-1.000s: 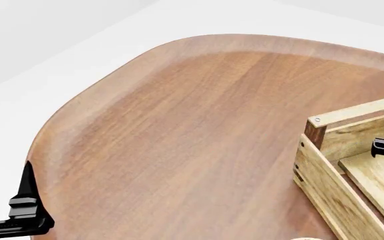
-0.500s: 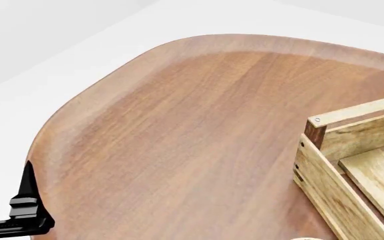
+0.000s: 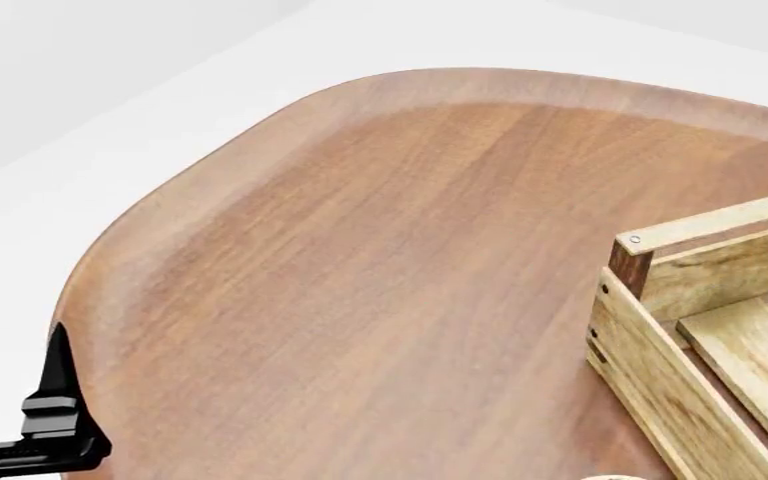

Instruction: Pick up the salad dressing and put it in the tray.

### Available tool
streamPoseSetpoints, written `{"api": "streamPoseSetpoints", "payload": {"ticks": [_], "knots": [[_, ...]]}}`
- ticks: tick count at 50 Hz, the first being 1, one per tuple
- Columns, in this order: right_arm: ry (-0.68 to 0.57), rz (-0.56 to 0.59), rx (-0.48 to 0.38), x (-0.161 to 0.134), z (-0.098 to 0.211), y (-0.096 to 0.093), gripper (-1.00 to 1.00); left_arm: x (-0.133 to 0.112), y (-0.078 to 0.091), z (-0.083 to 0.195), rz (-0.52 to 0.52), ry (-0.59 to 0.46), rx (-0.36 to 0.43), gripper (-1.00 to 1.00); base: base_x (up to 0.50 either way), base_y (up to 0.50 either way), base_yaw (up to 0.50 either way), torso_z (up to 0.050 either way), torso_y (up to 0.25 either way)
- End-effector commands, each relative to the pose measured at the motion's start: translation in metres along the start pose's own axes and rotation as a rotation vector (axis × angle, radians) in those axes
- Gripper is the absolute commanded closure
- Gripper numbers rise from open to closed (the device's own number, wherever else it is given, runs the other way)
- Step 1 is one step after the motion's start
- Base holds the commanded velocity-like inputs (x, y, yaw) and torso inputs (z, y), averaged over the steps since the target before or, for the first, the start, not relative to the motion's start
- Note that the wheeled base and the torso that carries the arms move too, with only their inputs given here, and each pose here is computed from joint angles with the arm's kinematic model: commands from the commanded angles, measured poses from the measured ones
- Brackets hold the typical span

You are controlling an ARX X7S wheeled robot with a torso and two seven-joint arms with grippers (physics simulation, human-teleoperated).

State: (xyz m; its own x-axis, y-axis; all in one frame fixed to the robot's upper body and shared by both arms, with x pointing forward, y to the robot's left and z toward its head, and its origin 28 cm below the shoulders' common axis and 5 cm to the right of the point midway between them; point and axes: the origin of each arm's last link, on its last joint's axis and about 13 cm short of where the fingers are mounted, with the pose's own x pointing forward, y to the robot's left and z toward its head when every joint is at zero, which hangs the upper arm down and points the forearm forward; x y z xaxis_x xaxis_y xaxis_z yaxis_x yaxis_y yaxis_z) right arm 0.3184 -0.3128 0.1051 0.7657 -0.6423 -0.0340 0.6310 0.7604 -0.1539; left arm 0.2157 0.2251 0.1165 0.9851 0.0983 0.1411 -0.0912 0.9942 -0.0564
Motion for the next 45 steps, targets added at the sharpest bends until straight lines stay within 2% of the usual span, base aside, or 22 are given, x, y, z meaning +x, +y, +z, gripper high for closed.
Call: {"api": "streamPoseSetpoints", "payload": {"ticks": [1,24,45], "knots": [[0.008,-0.014,-0.037,0.006,-0.021,0.0,1.0,0.0,0.0,0.0,0.0,0.0,0.003,-1.0,0.0,0.0,0.0,0.0,0.0],[0.063,-0.056,0.007,-0.007,-0.063,-0.005,1.0,-0.001,-0.001,-0.001,-0.003,-0.002,0.006,-1.0,0.0,0.0,0.0,0.001,0.0],[0.098,-0.062,0.003,-0.014,-0.075,-0.005,1.0,-0.001,-0.001,-0.001,-0.003,-0.002,0.007,-1.0,0.0,0.0,0.0,0.0,0.0]]}}
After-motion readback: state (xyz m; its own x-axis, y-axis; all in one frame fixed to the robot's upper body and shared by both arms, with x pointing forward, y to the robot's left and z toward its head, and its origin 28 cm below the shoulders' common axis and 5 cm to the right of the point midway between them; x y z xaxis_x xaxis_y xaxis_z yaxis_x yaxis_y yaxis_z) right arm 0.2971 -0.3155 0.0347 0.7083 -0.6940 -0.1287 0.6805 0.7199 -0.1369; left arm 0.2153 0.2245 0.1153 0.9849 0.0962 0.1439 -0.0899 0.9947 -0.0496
